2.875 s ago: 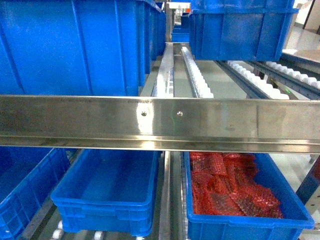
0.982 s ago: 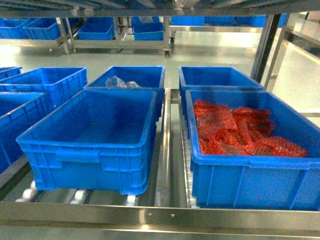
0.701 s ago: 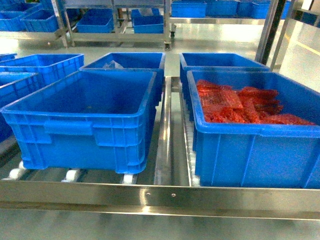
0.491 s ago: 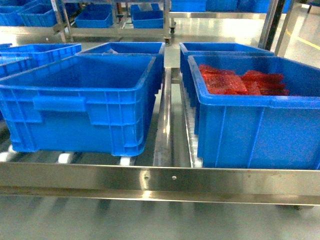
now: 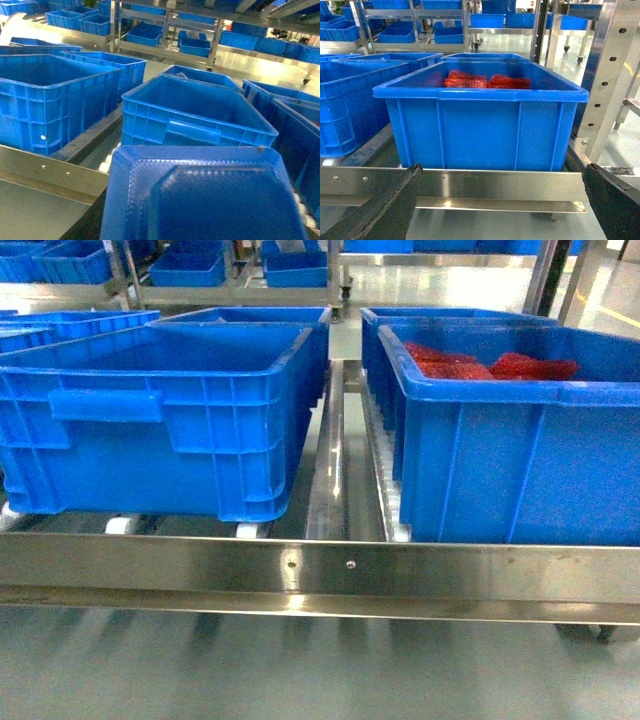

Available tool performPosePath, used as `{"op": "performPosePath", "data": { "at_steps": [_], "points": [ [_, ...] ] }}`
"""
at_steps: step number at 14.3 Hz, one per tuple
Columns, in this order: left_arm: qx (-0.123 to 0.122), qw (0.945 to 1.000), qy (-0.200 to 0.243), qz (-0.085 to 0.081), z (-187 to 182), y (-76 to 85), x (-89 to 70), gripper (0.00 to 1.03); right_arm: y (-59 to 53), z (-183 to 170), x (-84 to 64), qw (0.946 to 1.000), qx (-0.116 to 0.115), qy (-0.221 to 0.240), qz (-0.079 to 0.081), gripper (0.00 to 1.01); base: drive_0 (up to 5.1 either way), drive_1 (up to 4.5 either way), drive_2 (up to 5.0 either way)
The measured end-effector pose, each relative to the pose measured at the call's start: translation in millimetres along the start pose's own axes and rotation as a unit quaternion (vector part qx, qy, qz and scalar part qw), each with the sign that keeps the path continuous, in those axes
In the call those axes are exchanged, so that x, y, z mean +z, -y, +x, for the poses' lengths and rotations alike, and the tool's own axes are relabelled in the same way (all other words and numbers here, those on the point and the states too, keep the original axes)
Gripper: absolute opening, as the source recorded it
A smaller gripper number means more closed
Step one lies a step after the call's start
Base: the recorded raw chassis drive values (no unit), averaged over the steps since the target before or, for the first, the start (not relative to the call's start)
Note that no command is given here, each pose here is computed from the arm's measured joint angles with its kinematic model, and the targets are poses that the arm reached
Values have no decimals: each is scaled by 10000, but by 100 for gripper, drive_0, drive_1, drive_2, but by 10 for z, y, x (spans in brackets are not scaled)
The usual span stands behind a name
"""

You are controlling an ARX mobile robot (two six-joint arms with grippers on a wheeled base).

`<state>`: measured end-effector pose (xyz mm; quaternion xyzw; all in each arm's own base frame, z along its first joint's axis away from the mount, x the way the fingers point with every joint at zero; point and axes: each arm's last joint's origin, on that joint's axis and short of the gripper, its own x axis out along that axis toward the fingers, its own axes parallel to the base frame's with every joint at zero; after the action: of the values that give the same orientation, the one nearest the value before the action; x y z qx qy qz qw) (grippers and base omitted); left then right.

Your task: Pick blue part to blue bin on bottom shelf

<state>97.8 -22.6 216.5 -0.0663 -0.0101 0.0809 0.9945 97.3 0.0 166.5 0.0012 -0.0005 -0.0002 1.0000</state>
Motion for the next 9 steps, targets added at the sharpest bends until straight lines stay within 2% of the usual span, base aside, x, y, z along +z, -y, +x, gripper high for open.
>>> {"op": "performPosePath", "data": {
  "at_steps": [9],
  "points": [
    [-1,10000,23,-14,-1,0,5,43,0,0,3,10000,0,13,0,98,0,0,0]
  ]
}}
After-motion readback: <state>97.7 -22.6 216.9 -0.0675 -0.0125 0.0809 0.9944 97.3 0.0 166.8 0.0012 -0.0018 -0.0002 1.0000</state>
